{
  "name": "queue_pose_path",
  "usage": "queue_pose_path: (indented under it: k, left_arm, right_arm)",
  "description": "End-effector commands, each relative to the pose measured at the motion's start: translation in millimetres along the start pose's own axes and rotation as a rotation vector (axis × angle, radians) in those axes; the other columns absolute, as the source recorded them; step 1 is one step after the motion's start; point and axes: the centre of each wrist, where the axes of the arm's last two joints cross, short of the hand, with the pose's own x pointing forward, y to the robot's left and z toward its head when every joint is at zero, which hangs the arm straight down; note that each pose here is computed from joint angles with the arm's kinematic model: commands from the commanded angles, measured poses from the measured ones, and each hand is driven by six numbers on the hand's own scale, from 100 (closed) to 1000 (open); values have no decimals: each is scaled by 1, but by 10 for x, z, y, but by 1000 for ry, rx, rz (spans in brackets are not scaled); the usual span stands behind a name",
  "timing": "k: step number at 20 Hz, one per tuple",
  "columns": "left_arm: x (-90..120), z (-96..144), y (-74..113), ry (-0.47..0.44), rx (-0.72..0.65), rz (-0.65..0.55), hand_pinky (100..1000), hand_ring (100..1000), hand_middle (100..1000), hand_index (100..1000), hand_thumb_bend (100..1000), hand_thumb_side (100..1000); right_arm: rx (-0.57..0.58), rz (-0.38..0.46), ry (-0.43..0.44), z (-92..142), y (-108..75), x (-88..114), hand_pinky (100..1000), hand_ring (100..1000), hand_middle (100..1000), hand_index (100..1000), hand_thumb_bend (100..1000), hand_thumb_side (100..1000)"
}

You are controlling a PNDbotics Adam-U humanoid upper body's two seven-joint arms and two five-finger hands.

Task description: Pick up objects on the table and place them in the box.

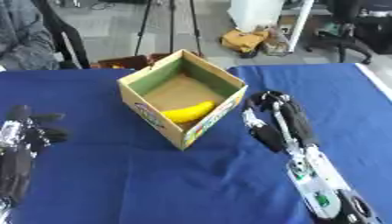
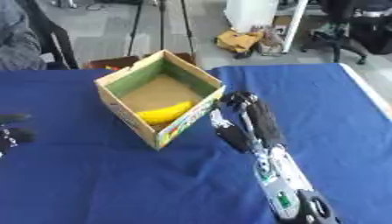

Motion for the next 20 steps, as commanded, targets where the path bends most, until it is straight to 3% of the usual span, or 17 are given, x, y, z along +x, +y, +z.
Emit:
queue_pose_path:
  k: [1,9,20]
  left_arm:
    - [46,2,36,-14,4,-14,710,638,713,693,277,1000]
    - [-5,34,4,5,-13,-4,710,638,712,692,275,1000]
    - [-26,49,4,11,-14,0,709,637,713,693,273,1000]
  right_arm:
    - [-67,-59,36,62,-142,95,572,514,528,698,100,985]
    - [-100,-174,138,500,-289,184,567,503,517,684,100,989]
    - [-115,-319,168,549,-350,178,565,497,510,667,100,989]
